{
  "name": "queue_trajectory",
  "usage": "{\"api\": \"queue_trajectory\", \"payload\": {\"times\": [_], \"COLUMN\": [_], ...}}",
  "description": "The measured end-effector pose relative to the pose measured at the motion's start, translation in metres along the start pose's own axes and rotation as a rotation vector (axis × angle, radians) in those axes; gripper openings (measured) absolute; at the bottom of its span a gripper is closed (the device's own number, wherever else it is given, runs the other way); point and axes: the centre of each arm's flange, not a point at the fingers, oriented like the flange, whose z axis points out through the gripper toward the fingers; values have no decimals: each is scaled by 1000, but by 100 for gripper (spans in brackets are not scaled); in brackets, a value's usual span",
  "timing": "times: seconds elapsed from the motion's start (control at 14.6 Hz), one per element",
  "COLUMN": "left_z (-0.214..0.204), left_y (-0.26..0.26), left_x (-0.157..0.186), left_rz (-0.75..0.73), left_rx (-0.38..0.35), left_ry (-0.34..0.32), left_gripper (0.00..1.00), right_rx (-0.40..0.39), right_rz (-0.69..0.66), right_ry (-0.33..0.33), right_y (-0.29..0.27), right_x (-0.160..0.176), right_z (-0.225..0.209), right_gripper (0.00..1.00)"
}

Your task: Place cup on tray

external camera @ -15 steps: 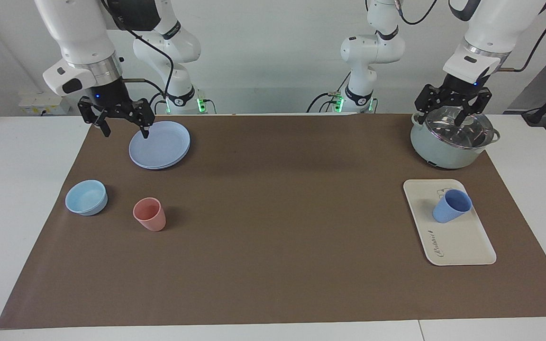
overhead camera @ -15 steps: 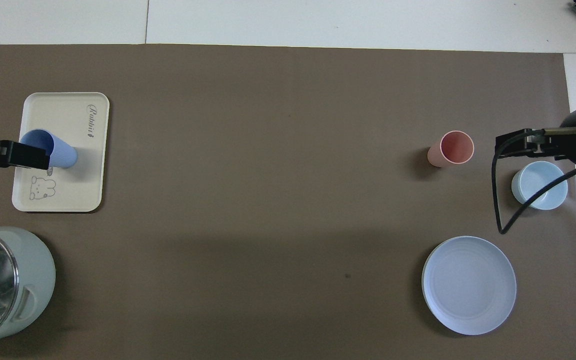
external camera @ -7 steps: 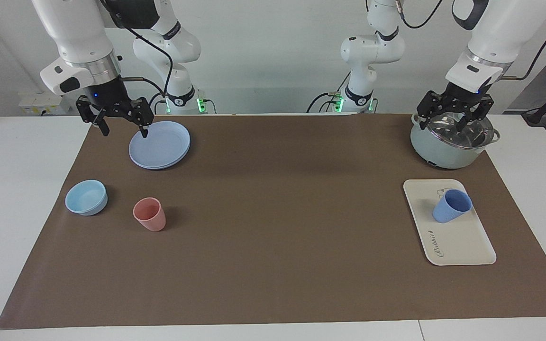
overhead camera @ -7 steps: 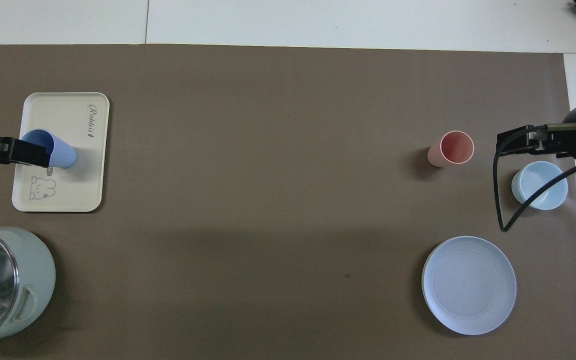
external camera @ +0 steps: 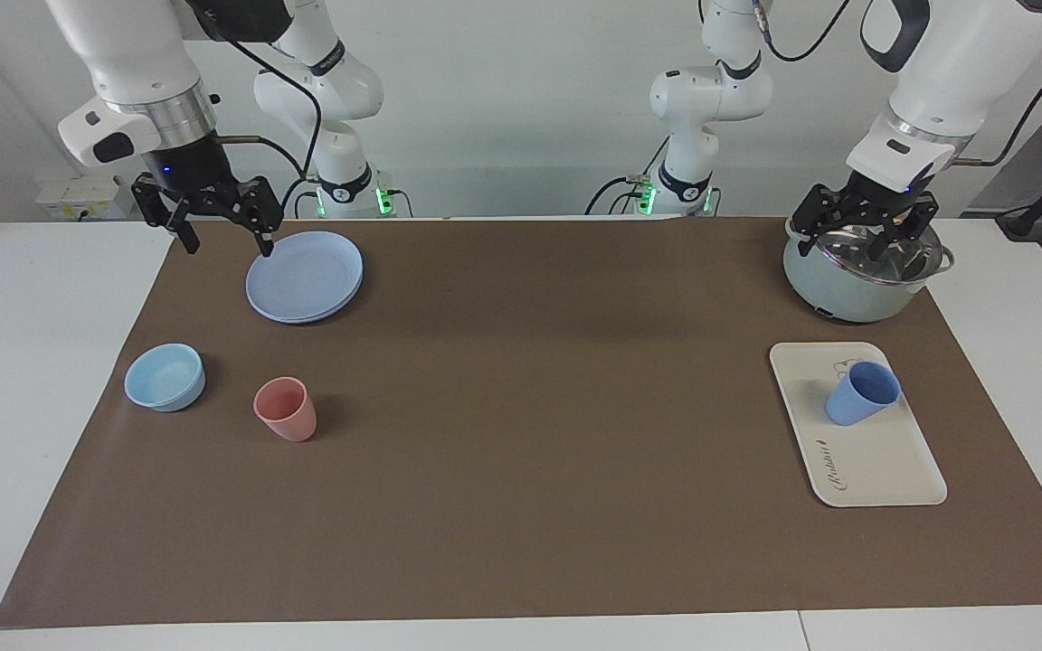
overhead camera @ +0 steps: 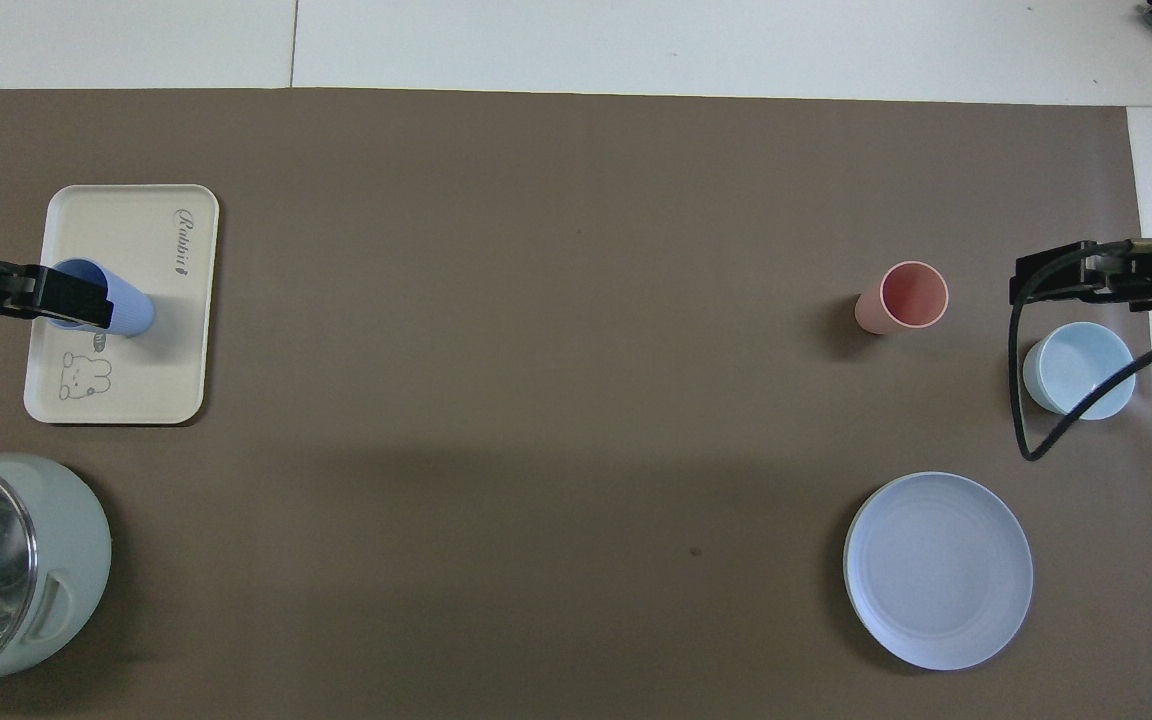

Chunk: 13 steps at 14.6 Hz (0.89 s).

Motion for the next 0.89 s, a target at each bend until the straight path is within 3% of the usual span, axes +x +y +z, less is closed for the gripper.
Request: {"api": "queue_trajectory", "payload": {"times": [0.89], "left_z": [-1], "left_y": [-2], "left_x": [0], "left_rz": [-3], "left_rx": [1], "left_ry": [2], "left_gripper": [100], "right_rx": [-6], "right_rz": [4], "right_ry": [-74], "right_y": [4], "right_x": [-12], "right_z": [-1], "right_gripper": [100]}}
